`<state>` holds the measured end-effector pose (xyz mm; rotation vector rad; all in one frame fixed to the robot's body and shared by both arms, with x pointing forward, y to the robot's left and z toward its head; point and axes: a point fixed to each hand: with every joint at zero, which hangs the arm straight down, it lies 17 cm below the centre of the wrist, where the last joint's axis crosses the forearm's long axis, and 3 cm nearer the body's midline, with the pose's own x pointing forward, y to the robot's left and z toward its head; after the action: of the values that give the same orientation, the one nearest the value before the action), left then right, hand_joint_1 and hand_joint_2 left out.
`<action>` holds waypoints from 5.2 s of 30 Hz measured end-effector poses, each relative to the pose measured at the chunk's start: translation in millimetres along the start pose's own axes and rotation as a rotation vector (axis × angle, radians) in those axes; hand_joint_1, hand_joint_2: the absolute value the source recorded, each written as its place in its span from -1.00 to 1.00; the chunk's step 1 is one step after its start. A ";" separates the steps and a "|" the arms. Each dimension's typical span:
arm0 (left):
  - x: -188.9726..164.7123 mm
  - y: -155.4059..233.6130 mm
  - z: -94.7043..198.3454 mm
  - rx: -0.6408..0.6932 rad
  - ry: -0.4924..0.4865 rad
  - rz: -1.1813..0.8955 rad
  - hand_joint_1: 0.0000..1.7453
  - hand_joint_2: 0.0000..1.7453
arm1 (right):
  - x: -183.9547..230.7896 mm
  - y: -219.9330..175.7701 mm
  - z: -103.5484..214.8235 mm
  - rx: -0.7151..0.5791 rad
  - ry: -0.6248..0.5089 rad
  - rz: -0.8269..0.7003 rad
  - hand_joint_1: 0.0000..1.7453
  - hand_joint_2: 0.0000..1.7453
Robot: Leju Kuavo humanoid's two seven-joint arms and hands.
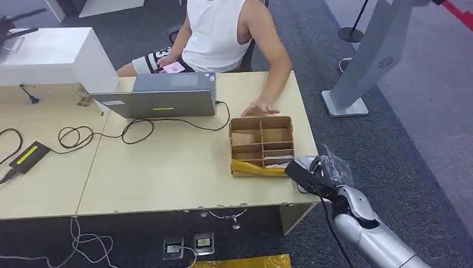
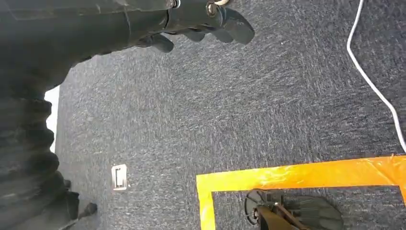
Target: Pass the card to the sensor for recognition and then transmit it.
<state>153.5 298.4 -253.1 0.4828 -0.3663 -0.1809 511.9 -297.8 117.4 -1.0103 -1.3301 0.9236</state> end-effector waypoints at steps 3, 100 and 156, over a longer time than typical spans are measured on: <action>-0.5 0.0 0.0 0.000 0.003 0.000 -1.00 1.00 | 0.4 2.6 0.3 0.005 0.001 0.001 1.00 1.00; 14.3 -5.8 -0.6 -0.036 -0.029 -0.108 -1.00 1.00 | 112.3 -180.6 -94.2 -0.368 -0.174 0.289 -1.00 1.00; -6.3 -2.8 1.0 -0.014 0.006 -0.096 -1.00 1.00 | 174.5 -19.4 61.1 -0.130 -0.458 0.167 -1.00 1.00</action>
<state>147.1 297.1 -255.5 0.4870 -0.3364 -0.2747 457.5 -135.5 189.9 -1.0592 -1.7213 1.2606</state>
